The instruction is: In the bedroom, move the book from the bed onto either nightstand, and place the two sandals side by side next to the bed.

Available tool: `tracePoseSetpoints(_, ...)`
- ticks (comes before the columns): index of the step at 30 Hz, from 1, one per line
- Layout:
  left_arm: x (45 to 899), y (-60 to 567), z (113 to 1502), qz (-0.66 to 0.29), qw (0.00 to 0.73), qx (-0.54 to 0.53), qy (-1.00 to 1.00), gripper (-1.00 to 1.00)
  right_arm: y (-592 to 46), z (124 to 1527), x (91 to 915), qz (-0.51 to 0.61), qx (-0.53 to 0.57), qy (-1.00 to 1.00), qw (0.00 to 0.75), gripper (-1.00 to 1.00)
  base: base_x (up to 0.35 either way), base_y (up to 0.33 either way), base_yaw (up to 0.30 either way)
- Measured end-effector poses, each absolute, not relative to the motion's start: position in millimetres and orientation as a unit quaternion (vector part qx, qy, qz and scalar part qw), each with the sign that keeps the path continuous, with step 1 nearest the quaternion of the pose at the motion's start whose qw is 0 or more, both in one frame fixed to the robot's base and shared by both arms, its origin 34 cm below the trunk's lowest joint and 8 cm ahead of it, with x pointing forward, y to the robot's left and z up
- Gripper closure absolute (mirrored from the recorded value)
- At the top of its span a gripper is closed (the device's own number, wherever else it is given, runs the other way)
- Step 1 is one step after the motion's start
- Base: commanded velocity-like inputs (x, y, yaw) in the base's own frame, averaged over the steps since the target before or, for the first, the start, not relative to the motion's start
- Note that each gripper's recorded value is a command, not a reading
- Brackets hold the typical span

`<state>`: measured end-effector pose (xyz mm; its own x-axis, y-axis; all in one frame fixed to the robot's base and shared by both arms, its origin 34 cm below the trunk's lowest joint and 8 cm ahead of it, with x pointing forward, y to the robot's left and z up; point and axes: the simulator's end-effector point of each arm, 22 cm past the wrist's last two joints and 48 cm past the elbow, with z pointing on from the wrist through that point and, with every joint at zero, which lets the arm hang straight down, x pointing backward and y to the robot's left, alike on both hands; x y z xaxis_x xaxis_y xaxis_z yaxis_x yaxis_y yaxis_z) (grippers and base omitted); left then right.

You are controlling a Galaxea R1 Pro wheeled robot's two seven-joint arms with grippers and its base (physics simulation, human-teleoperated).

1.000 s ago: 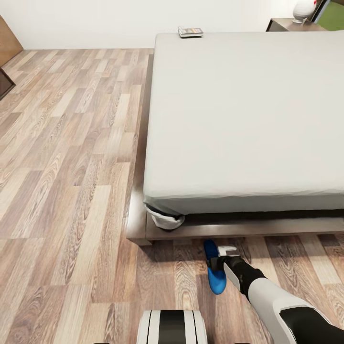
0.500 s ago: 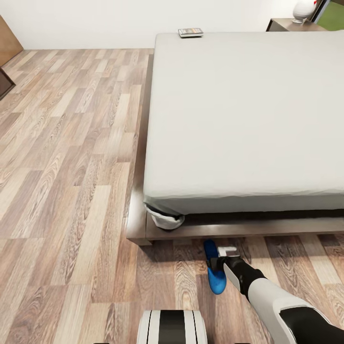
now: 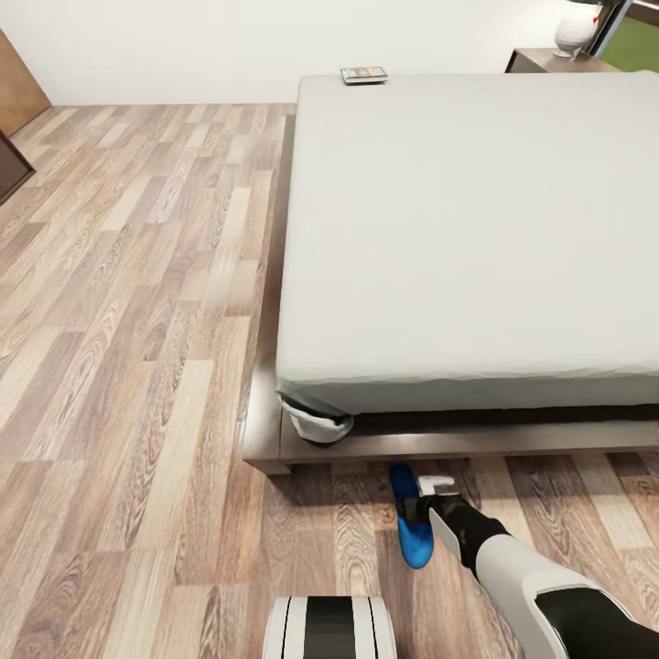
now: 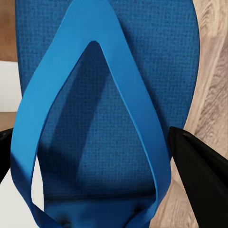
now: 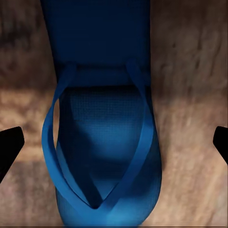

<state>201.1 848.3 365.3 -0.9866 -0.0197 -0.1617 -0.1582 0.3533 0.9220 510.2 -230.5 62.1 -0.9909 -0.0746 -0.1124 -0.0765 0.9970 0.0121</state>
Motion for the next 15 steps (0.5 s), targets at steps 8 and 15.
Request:
tracePoseSetpoints(8,201,848,365,0.566,0.061,-0.054,0.82,1.0,-232,60,504,0.007,-0.038,0.998,0.05,-1.0,0.0,0.0,0.0)
tracePoseSetpoints(15,201,848,365,0.566,0.061,-0.054,0.82,1.0,-233,58,494,0.007,-0.038,0.998,0.039,-1.0,0.0,0.0,0.0)
